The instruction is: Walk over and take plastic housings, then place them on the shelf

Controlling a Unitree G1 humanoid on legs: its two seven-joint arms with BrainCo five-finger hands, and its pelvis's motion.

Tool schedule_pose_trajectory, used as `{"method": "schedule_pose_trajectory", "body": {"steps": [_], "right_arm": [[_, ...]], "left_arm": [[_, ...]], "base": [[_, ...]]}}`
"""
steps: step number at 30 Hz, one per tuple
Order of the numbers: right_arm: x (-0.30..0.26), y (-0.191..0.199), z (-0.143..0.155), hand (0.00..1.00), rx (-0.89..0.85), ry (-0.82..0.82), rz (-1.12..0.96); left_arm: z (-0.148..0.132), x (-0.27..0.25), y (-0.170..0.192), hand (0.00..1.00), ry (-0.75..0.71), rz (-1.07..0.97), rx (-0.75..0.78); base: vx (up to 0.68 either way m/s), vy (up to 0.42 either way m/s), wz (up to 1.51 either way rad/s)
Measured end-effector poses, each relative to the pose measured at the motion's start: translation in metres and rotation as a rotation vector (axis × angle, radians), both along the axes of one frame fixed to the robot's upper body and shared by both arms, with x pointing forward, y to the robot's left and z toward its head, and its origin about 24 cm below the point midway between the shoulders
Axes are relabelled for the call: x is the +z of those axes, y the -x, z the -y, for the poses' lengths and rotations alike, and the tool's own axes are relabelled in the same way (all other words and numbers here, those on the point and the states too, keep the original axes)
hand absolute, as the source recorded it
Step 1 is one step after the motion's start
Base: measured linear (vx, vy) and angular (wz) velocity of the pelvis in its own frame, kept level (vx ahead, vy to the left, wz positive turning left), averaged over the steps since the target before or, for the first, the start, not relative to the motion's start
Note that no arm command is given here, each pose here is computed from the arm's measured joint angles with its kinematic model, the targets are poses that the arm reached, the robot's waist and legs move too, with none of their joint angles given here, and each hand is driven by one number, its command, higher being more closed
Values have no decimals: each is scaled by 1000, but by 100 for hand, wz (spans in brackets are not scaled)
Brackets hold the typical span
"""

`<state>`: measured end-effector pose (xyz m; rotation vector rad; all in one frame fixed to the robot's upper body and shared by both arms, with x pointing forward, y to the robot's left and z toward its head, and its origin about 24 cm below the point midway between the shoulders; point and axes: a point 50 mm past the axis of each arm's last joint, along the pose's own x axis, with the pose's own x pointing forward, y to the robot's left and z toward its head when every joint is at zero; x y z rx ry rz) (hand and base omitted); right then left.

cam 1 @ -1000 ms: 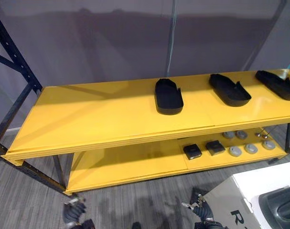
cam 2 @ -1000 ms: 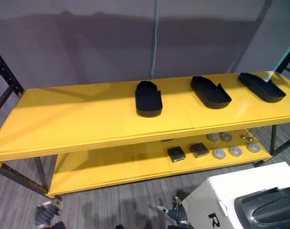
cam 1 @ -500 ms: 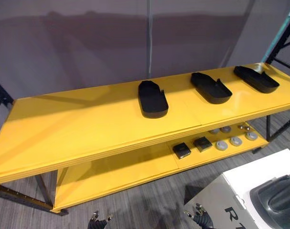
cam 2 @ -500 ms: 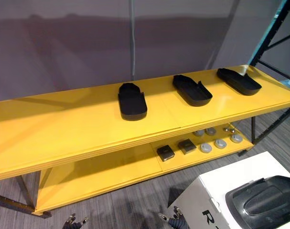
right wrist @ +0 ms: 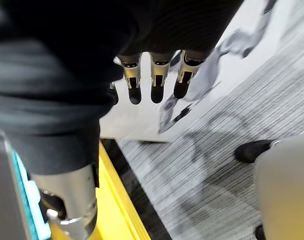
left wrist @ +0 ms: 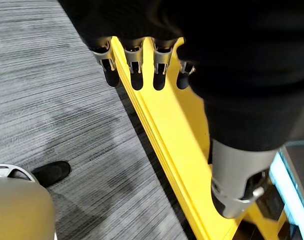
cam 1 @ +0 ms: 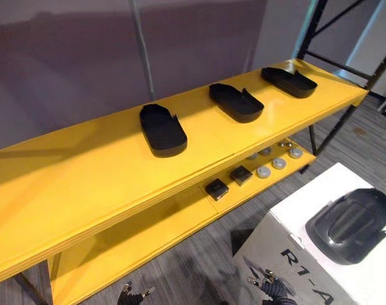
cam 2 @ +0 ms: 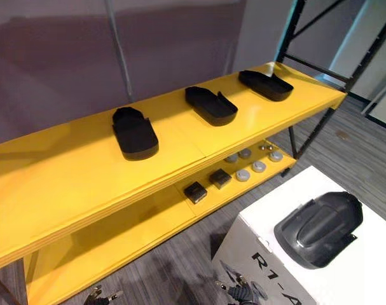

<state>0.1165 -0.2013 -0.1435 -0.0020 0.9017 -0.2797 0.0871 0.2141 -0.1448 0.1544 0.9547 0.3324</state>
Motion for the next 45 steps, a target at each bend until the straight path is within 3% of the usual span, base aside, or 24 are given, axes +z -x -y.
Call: {"method": "schedule_pose_trajectory", "body": {"steps": [9,13,17,25,30,37,41,45], "right_arm": [[7,-21,-2,0,34,23,47],[3,-9,-2,0,28,20,12],[15,-44,2,0,53,41,93],[17,-45,19,0,50,93,78],[25,-69,-2,0,123,85,136],[16,-39,8,0,76,108,82],[15,-32,21,0,35,132,64],[13,-27,24,0,4,131,49]], "left_arm": [[9,20,-60,0,-8,170,-68],[10,18,-57,0,-13,150,-92],[7,16,-51,0,-24,121,-84],[23,8,-39,0,21,82,-83],[15,6,-34,0,14,61,-62],[16,12,-58,0,4,103,-122],[36,11,-61,0,49,107,-162],[39,13,-65,0,44,122,-173]], "base": [[-73,12,-6],[-30,-75,47],[-86,-144,-50],[-137,-53,-75],[-120,-87,-185],[21,-187,-92],[147,-142,-99],[98,97,-96]]}}
